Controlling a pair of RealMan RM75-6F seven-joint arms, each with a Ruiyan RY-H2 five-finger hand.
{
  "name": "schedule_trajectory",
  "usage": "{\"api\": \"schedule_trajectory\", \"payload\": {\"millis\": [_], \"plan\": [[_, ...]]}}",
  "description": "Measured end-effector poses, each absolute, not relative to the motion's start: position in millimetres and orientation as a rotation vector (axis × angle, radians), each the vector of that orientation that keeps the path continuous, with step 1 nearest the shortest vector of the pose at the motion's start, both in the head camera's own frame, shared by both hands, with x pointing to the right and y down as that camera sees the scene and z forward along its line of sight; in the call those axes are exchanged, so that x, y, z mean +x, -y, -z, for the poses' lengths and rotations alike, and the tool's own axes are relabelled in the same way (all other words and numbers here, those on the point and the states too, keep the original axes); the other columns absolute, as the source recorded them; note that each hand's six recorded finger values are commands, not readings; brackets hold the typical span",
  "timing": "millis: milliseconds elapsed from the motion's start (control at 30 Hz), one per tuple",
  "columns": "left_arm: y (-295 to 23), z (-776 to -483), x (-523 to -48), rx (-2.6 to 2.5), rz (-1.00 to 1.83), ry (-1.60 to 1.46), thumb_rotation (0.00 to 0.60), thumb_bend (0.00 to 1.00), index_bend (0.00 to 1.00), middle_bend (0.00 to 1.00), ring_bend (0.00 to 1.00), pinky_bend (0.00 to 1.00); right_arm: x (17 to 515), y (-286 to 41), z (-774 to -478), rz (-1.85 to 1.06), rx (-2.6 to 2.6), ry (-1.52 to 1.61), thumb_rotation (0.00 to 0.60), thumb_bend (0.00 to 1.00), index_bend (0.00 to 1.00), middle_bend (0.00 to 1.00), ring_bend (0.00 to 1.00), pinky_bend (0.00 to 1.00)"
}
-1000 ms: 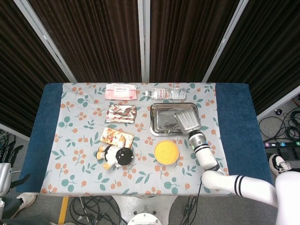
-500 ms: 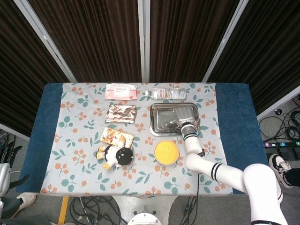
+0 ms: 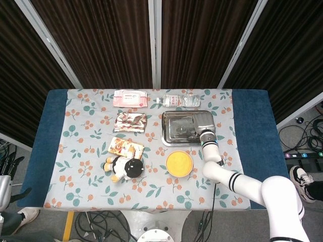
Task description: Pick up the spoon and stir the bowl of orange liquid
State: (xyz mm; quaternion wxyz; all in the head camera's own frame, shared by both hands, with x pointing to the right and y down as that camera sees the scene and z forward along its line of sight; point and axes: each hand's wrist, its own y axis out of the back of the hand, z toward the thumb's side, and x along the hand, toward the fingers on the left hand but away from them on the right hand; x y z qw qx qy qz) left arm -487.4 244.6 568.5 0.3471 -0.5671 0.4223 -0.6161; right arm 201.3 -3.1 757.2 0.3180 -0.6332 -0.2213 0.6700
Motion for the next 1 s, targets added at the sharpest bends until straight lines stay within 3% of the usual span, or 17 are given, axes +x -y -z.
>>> {"api": "schedule_trajectory", "payload": {"millis": [133,233,467,533,600,733,1000], "plan": [[-242,-567,-488,-1.468,1.591,-1.099,0.6,0.06,0.21,0.14,0.12,0.13,214,9,-739,-1.729,-1.689,0.635,0.6,0.03,0.42,0.99,0.99,1.0],[-241,-568,-489,-1.467,1.593,-1.104,0.6,0.06,0.21,0.14,0.12,0.13,228,7,-719,-1.689,-1.714,0.674,0.6,0.12,0.44,0.92,0.9,0.94],[-237,-571,-487,-1.477,1.587,-1.093,0.6,0.06,0.21,0.14,0.12,0.13,290,-26,-657,-1.586,-1.77,0.817,0.6,0.17,0.42,0.51,0.46,0.55],[-235,-571,-486,-1.479,1.585,-1.087,0.6,0.06,0.21,0.14,0.12,0.13,309,-36,-645,-1.563,-1.786,0.856,0.6,0.17,0.31,0.32,0.24,0.34],[-233,-571,-484,-1.48,1.582,-1.084,0.6,0.06,0.21,0.14,0.12,0.13,329,-48,-633,-1.535,-1.801,0.886,0.6,0.17,0.21,0.19,0.11,0.23],[-231,-573,-480,-1.484,1.582,-1.073,0.6,0.06,0.21,0.14,0.12,0.13,361,-77,-614,-1.468,-1.802,0.907,0.6,0.18,0.18,0.14,0.05,0.17],[-229,-573,-474,-1.483,1.582,-1.062,0.6,0.06,0.21,0.14,0.12,0.13,415,-159,-570,-1.331,-1.745,1.072,0.6,0.19,0.18,0.16,0.05,0.16]]}}
